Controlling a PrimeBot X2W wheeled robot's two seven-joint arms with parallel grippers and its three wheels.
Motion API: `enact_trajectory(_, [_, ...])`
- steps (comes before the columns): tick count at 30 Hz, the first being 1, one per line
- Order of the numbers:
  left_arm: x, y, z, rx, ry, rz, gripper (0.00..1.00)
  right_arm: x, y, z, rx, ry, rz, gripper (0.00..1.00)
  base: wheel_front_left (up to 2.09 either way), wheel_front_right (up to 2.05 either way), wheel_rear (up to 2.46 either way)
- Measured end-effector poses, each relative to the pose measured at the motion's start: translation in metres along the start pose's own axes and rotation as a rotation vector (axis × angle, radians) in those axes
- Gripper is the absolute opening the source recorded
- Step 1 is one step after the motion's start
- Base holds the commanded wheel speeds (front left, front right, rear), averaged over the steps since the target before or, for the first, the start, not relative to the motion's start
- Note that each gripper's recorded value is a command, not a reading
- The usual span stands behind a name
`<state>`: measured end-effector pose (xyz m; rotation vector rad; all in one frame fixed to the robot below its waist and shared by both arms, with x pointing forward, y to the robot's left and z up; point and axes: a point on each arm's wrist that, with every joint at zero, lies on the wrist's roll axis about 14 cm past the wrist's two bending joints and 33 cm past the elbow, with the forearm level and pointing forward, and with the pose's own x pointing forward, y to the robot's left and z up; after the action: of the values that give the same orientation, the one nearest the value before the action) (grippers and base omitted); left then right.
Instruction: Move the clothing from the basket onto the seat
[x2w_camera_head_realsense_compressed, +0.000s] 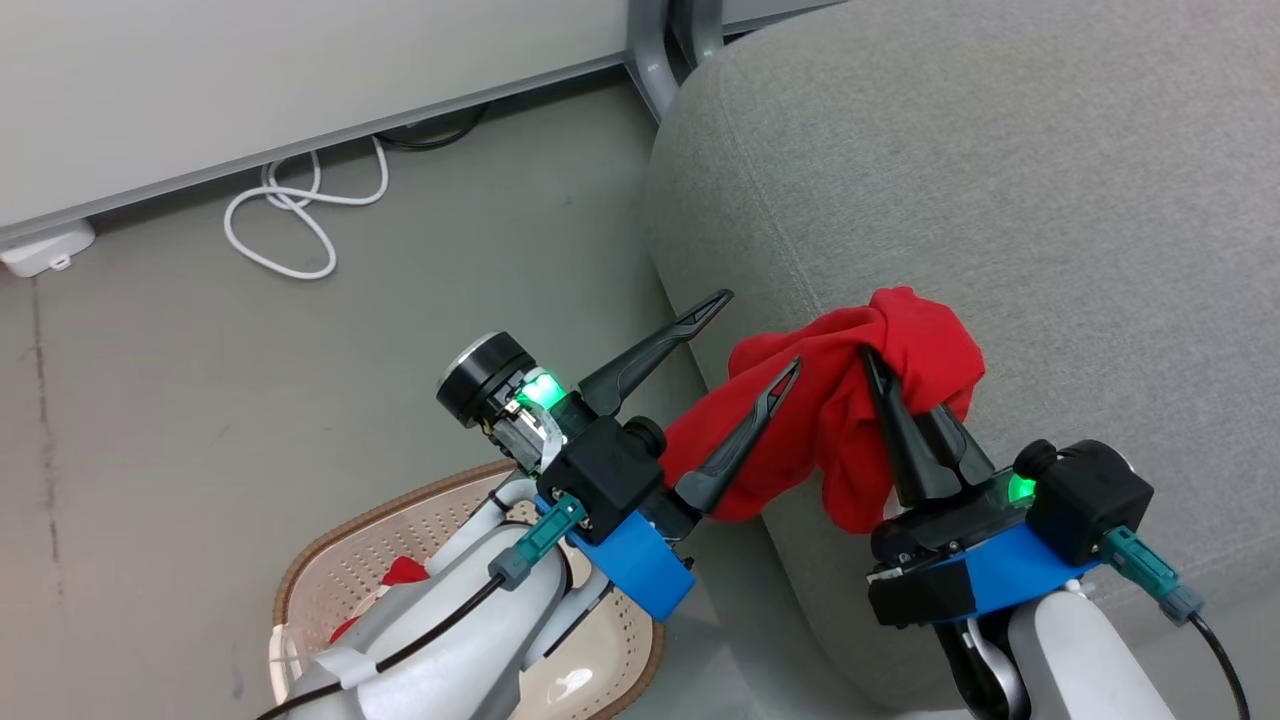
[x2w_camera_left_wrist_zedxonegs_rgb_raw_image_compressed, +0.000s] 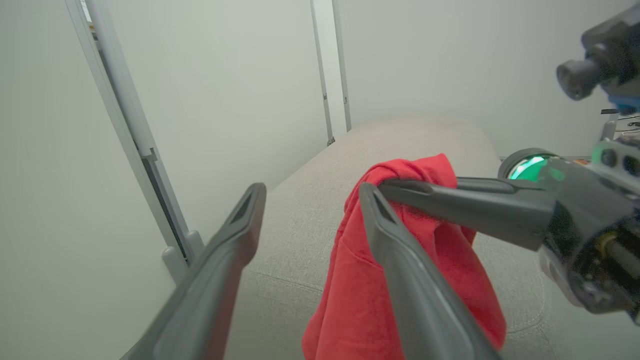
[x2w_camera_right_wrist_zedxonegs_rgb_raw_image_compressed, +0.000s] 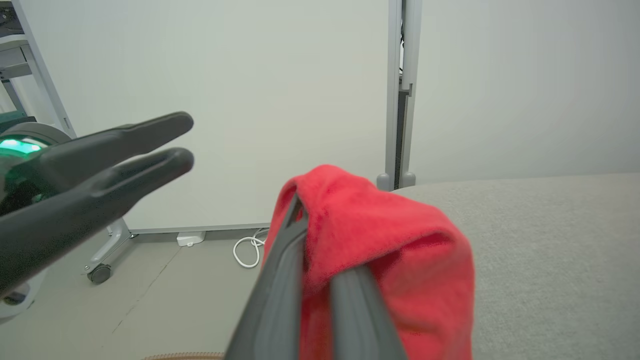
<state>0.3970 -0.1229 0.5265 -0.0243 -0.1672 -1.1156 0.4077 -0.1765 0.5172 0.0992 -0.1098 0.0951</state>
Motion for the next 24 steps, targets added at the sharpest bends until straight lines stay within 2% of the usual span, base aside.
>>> enact_trajectory(7, [0.009,-0.013,-0.008,-0.017,0.009,-0.052,1.00,-0.013,-0.026,0.004,-0.020,-0.001,-0.085,0.00,0.00,0.00,0.00])
enact_trajectory(15, [0.007,-0.008,-0.013,-0.010,0.026,-0.038,1.00,-0.012,-0.042,0.015,-0.038,-0.037,-0.131,0.00,0.00,0.00,0.00])
enact_trajectory(22, [0.007,0.001,-0.013,-0.007,0.018,-0.014,1.00,0.017,-0.064,0.060,-0.117,-0.169,-0.150,0.00,0.00,0.00,0.00])
enact_trajectory(24, [0.006,0.009,-0.018,-0.010,0.020,0.003,1.00,0.035,-0.077,0.083,-0.176,-0.233,-0.155,0.00,0.00,0.00,0.00])
